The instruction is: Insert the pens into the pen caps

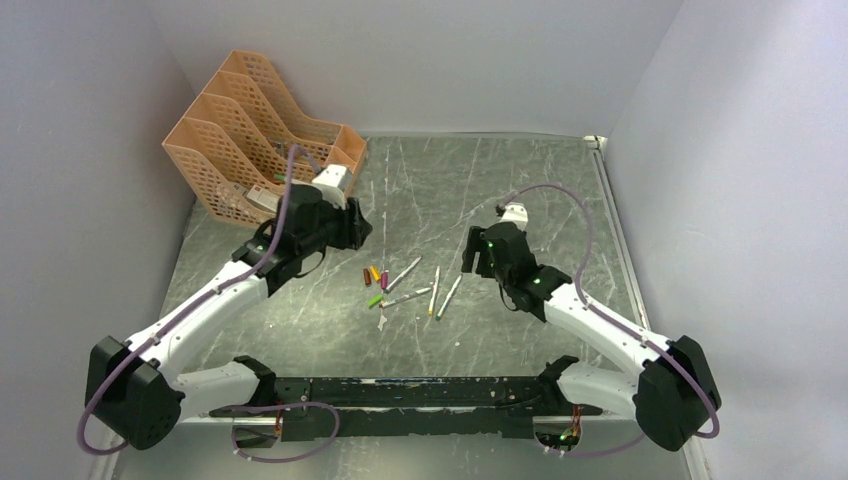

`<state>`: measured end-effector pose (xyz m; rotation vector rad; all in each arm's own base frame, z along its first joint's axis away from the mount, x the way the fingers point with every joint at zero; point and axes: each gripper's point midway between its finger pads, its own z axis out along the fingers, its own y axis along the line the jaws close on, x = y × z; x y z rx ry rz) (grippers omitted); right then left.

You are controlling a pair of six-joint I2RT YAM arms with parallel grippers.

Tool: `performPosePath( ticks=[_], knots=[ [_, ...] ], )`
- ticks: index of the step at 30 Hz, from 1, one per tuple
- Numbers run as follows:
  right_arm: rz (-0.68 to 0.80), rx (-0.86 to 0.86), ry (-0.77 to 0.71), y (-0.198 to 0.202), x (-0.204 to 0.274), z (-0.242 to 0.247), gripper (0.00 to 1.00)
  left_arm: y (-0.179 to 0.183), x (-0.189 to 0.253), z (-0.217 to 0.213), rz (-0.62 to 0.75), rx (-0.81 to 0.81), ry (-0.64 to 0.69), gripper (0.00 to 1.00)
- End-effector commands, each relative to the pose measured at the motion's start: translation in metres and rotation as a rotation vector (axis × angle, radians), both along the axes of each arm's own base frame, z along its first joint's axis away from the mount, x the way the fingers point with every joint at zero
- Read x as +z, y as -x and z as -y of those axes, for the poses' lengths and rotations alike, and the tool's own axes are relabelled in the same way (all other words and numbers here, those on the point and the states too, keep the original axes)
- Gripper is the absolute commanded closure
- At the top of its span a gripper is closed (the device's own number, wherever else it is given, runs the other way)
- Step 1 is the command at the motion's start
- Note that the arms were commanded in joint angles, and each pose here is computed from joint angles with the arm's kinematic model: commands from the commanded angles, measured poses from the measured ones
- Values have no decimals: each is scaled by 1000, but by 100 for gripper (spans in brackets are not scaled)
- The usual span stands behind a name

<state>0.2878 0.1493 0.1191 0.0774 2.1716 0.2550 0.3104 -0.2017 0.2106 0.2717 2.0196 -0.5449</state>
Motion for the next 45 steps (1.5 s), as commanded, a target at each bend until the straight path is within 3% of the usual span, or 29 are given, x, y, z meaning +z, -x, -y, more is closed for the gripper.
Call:
performPosePath(
  ticks=[1,4,6,10,14,15,17,24,35,43,45],
  knots=[
    [9,83,-18,0,0,-22,45,21,-35,19,-63,-91,-89,41],
    [-29,51,-5,0,-10,-23,69,30,-48,28,-86,-108,-103,41],
    [-93,22,15,2,-23,-23,72,32,-53,31,-96,-109,-101,41],
    [-208,-11,77,10,-49,-24,44,34,-59,32,-100,-95,-111,40],
    [-249,-55,74,16,-62,-31,33,31,-59,26,-93,-54,-130,41],
    [-260,-72,58,17,-65,-33,34,30,-59,24,-93,-43,-135,42],
    [-275,-123,35,19,-70,-35,46,29,-59,20,-89,-24,-141,43],
    [-351,-183,32,23,-92,-47,48,28,-64,13,-98,20,-152,48],
    [-411,-226,93,30,-109,-58,62,29,-63,14,-94,13,-145,48],
    [-423,-241,106,32,-112,-56,99,30,-62,15,-93,7,-139,49],
    [-408,-243,79,30,-106,-59,100,31,-60,18,-95,-8,-130,48]
  ],
)
